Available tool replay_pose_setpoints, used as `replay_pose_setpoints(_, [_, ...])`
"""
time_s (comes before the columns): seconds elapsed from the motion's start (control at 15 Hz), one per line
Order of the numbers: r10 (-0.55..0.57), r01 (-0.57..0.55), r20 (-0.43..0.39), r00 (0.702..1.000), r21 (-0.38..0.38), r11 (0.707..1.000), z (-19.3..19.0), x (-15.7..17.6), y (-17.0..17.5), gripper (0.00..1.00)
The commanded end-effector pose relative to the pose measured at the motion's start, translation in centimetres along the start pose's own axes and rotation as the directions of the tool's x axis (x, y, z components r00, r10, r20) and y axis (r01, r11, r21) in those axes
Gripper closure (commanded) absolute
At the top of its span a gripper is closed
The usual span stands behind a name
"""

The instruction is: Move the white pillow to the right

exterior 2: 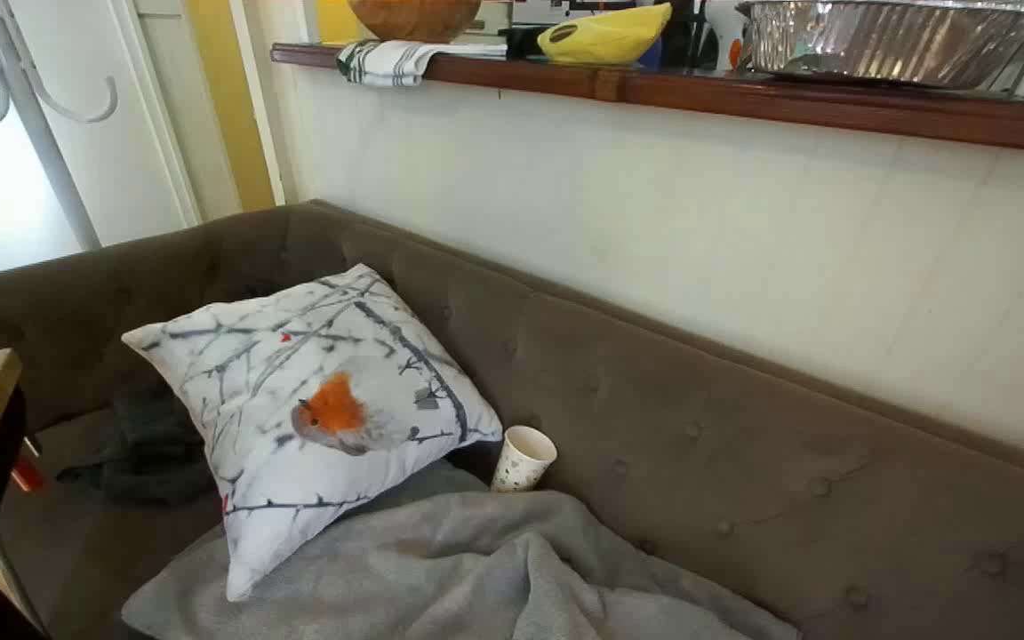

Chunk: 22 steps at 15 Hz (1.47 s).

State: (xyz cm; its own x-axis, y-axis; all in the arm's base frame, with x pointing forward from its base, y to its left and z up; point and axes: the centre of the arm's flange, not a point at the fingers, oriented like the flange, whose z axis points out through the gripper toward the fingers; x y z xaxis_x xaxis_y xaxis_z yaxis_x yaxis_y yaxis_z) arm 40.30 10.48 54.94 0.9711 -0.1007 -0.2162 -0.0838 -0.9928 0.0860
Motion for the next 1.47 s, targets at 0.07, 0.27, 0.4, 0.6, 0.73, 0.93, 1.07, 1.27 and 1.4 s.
replay_pose_setpoints(0.07, [0.0, 0.0, 0.0, 1.0, 0.0, 1.0, 0.0, 0.0, 0.0, 0.0])
replay_pose_setpoints(0.27, [0.0, 0.0, 0.0, 1.0, 0.0, 1.0, 0.0, 0.0, 0.0, 0.0])
replay_pose_setpoints(0.4, [-0.018, 0.018, 0.02, 1.0, 0.009, 1.0, 1.7, 3.0, -0.4, 0.0])
replay_pose_setpoints(0.6, [-0.011, 0.008, -0.029, 1.0, -0.085, 0.996, 5.5, 8.2, -1.8, 0.0])
replay_pose_setpoints(0.73, [-0.056, 0.051, -0.037, 0.998, -0.123, 0.991, 8.5, 11.7, -3.4, 0.0])
replay_pose_setpoints(0.93, [-0.182, 0.181, -0.01, 0.983, -0.086, 0.98, 13.6, 16.6, -7.0, 0.0])
replay_pose_setpoints(1.07, [-0.143, 0.14, -0.023, 0.989, -0.102, 0.985, 13.7, 13.7, -5.7, 0.0])
replay_pose_setpoints(1.27, [-0.162, 0.162, -0.001, 0.987, -0.093, 0.982, 15.5, 15.5, -6.9, 0.0])
replay_pose_setpoints(1.4, [-0.165, 0.163, -0.012, 0.986, -0.09, 0.982, 14.9, 15.7, -6.9, 0.0])
